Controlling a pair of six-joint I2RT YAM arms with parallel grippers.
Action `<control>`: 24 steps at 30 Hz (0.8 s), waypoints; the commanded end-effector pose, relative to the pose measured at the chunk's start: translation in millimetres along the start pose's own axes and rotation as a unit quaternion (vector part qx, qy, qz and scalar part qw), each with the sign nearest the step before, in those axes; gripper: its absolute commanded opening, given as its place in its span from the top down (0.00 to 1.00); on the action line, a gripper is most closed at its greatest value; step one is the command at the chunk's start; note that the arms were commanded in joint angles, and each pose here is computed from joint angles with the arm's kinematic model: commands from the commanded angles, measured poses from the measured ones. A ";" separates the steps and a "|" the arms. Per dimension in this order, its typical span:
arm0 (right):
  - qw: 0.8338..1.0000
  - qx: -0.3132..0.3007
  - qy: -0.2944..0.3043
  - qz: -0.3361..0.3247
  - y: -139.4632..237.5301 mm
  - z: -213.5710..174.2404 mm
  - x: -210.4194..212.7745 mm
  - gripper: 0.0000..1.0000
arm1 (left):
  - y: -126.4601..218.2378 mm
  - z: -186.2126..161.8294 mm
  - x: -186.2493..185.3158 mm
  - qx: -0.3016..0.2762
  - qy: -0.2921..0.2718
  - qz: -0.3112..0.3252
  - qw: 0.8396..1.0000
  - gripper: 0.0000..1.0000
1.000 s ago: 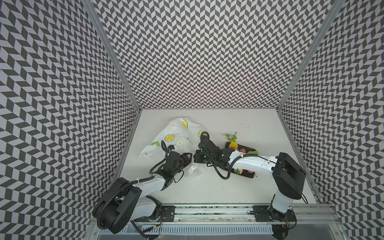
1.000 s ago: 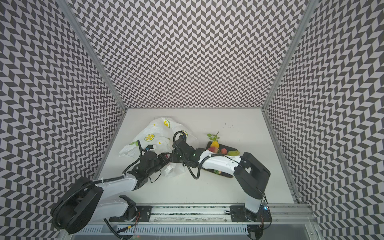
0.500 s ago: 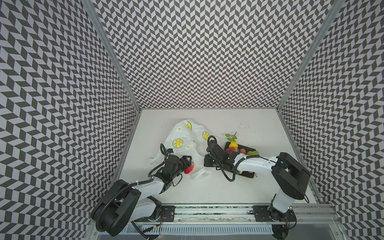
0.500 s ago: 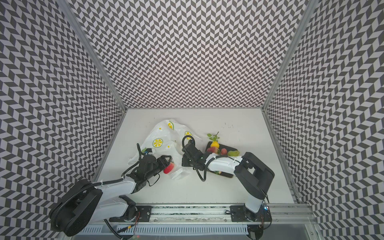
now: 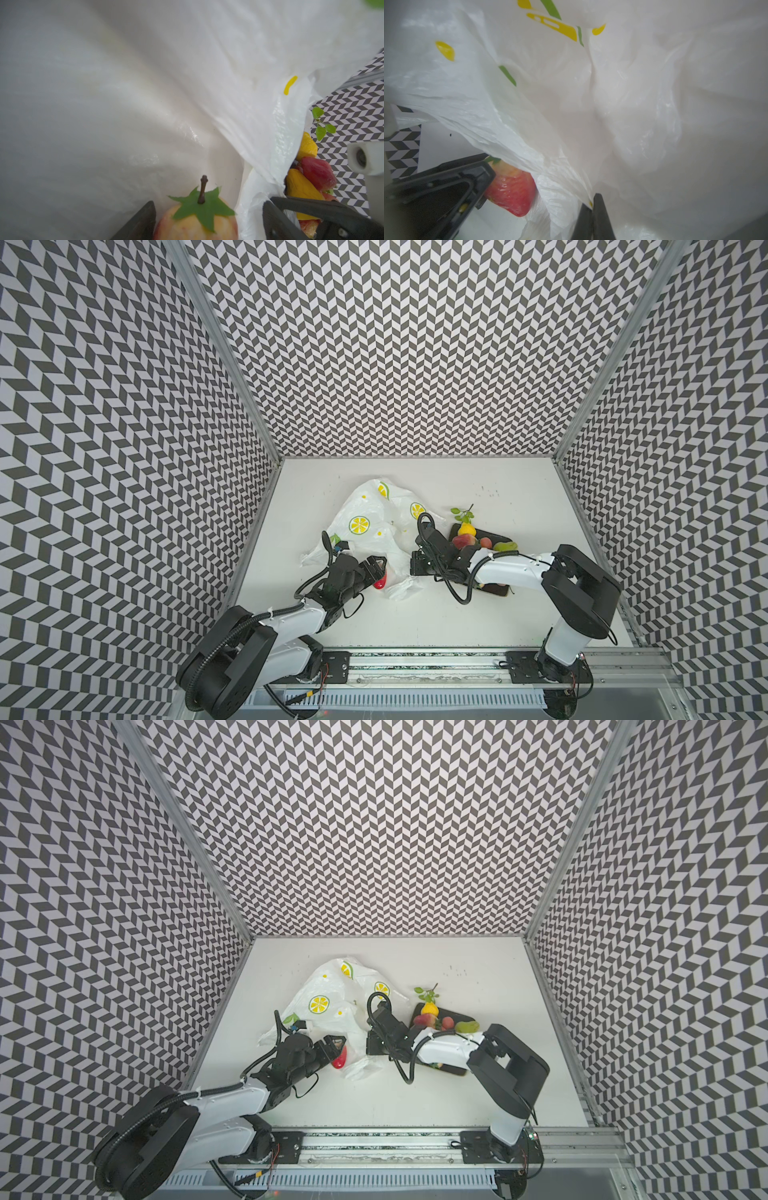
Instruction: Take the fake fruits out of the plastic bag
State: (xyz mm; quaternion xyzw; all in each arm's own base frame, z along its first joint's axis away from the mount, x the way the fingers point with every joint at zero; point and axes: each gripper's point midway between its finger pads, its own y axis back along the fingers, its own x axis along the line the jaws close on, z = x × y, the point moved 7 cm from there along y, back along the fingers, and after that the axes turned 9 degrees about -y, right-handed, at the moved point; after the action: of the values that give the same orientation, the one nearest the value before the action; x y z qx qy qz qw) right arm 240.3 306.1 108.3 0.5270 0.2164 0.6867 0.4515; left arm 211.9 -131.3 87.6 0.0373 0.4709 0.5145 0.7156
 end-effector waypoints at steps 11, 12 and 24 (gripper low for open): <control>0.999 -0.016 0.011 0.051 11.2 12.4 25.0 1.00 | -12.4 -15.3 5.5 0.049 -0.057 0.075 0.994 0.37; 0.998 -0.016 0.011 0.052 11.5 13.0 25.8 1.00 | -12.7 -15.3 5.6 0.049 -0.057 0.076 0.994 0.41; 0.997 -0.037 0.031 0.060 10.2 26.5 42.3 1.00 | 17.5 18.5 -10.8 -0.030 -0.066 0.095 0.993 0.66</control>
State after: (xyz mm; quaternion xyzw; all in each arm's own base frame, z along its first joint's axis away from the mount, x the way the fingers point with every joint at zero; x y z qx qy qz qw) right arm 248.6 320.7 130.0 0.5175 0.2004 0.7127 0.4290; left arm 209.9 -132.2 96.7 0.1001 0.4272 0.5558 0.7061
